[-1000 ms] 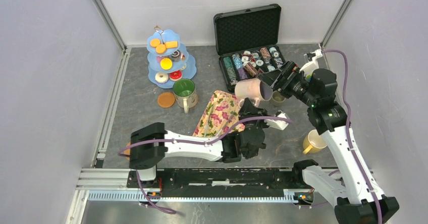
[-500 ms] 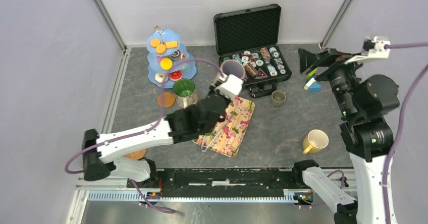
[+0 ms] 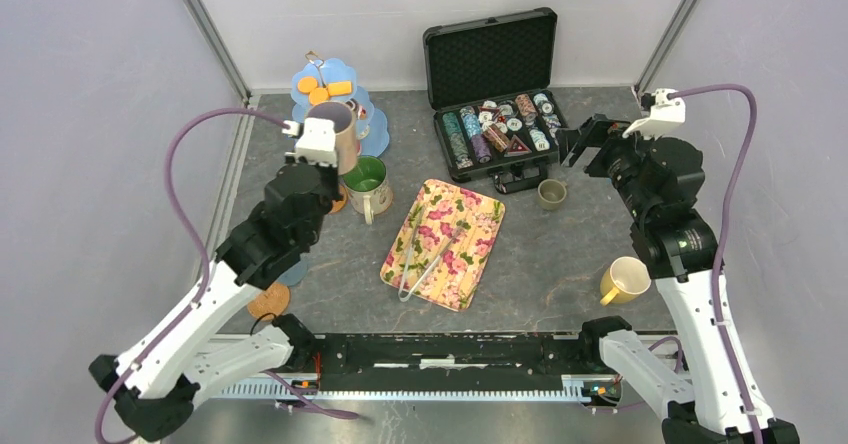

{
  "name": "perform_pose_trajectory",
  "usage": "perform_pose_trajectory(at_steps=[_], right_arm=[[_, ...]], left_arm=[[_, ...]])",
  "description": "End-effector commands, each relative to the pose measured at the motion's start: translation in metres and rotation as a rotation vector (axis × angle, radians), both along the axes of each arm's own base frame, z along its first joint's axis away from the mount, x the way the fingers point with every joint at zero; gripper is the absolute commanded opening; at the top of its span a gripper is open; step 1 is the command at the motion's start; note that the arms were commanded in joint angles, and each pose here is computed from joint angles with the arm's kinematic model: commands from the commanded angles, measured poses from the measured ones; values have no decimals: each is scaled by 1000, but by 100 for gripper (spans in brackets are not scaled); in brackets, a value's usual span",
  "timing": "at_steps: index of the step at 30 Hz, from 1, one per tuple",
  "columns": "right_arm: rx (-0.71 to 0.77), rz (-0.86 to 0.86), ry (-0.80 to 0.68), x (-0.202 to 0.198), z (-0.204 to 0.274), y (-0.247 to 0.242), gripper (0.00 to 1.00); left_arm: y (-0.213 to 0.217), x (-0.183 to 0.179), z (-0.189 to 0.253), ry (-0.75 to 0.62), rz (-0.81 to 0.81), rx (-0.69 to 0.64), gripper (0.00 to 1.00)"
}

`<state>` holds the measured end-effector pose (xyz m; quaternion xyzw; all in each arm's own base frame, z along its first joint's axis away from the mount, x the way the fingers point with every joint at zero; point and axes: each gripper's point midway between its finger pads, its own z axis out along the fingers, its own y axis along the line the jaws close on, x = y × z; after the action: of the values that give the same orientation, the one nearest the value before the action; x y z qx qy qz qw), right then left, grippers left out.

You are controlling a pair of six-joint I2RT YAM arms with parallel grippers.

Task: Serve the afternoon tea
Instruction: Place the cup on the coaster.

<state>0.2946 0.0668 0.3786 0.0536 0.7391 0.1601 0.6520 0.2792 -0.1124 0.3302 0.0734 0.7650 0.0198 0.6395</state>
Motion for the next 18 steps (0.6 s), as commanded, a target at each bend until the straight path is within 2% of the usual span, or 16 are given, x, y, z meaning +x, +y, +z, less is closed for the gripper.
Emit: perform_pose_trajectory(at_steps=[1,8,13,16,18], right_arm=[[23,22,-56,-3,10,4,98],[43,76,-2,-2,-17,18,98],[25,97,13,-1,-22,25,98],[19,98,15,-1,-23,27,98],[17,104,17,0,-22,29,98]], left_arm=[[44,3,14,-80,161,-142,2],[88,-3,-42,-197,385,-238,2],[86,8,-68,-259,418,-345,2],[83,20,-84,-281,429,-355,2],[82,30,-98,-247,444,-349,2]])
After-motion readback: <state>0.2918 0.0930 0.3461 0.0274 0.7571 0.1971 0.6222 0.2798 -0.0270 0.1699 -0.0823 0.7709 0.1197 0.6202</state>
